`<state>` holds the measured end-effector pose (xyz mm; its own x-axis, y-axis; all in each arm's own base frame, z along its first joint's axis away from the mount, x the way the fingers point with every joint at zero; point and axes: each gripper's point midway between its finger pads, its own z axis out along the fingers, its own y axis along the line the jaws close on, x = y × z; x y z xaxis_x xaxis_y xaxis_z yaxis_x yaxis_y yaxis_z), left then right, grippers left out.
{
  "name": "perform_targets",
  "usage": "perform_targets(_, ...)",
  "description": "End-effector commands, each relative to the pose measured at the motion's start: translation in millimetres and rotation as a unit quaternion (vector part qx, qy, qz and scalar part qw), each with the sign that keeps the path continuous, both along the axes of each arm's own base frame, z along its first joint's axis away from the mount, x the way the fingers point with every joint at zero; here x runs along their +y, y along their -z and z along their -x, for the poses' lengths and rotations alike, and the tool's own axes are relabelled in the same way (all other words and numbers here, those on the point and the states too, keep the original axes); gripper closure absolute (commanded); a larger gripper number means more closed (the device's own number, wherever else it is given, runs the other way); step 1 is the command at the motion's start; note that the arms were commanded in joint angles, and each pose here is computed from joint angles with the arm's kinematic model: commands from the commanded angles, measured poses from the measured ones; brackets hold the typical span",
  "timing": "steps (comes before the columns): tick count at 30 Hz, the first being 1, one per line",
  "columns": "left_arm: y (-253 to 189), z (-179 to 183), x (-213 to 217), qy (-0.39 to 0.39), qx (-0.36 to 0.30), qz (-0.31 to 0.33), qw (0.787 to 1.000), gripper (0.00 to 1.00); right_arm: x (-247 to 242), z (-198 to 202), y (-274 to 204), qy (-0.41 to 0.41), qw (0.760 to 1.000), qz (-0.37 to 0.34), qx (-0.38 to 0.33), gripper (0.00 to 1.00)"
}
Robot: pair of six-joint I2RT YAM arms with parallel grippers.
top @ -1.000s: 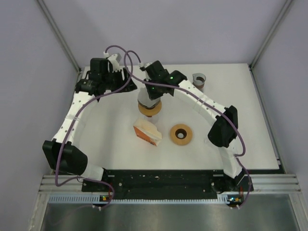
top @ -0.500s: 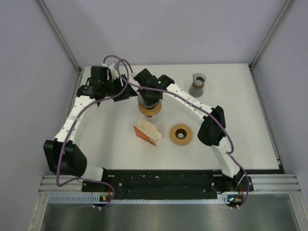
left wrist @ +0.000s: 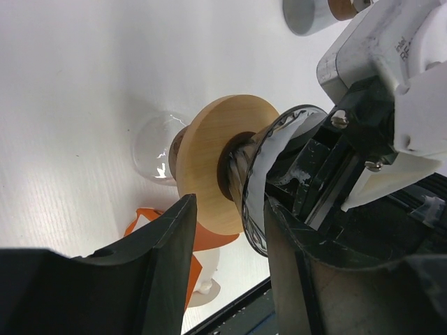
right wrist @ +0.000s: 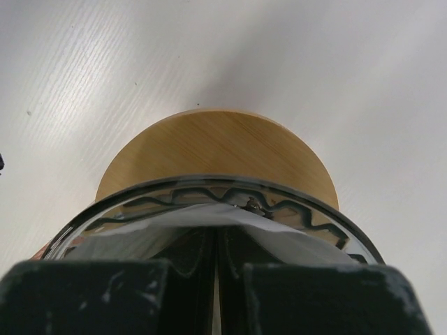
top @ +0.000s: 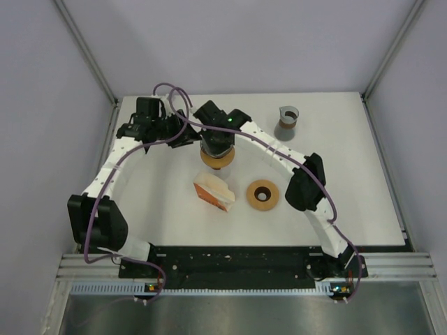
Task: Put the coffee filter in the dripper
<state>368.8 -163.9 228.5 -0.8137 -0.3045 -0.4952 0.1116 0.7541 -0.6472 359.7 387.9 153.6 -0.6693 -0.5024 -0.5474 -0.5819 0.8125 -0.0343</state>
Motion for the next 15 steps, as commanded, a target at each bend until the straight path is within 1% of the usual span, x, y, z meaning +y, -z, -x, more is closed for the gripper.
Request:
perform_targets(1, -5.4, -9.5, -4.7, 0.007, -0.026, 0.008, 1.000, 0.51, 0.9, 5.4, 29.2, -0.014, 0.999, 0.030, 0.025, 1.00)
perform_targets(8, -7.5, -14.1, -3.8, 0.007, -0.033, 0.002, 0.999, 0.51, 1.9, 0.8, 34.5, -0.013, 0.999, 0.030, 0.029, 1.00)
perform_targets(11, -12.6, -16.2, -3.0, 0.006, -0.043, -0.001, 0.999, 0.51, 2.4, -5.4, 34.7, -0.013, 0.999, 0.029, 0.026, 1.00)
perform_targets(15, -12.3, -13.9, -4.7, 0.011, -0.040, 0.004, 0.999, 0.49, 1.8, -9.3, 36.2, -0.010, 0.999, 0.029, 0.028, 1.00)
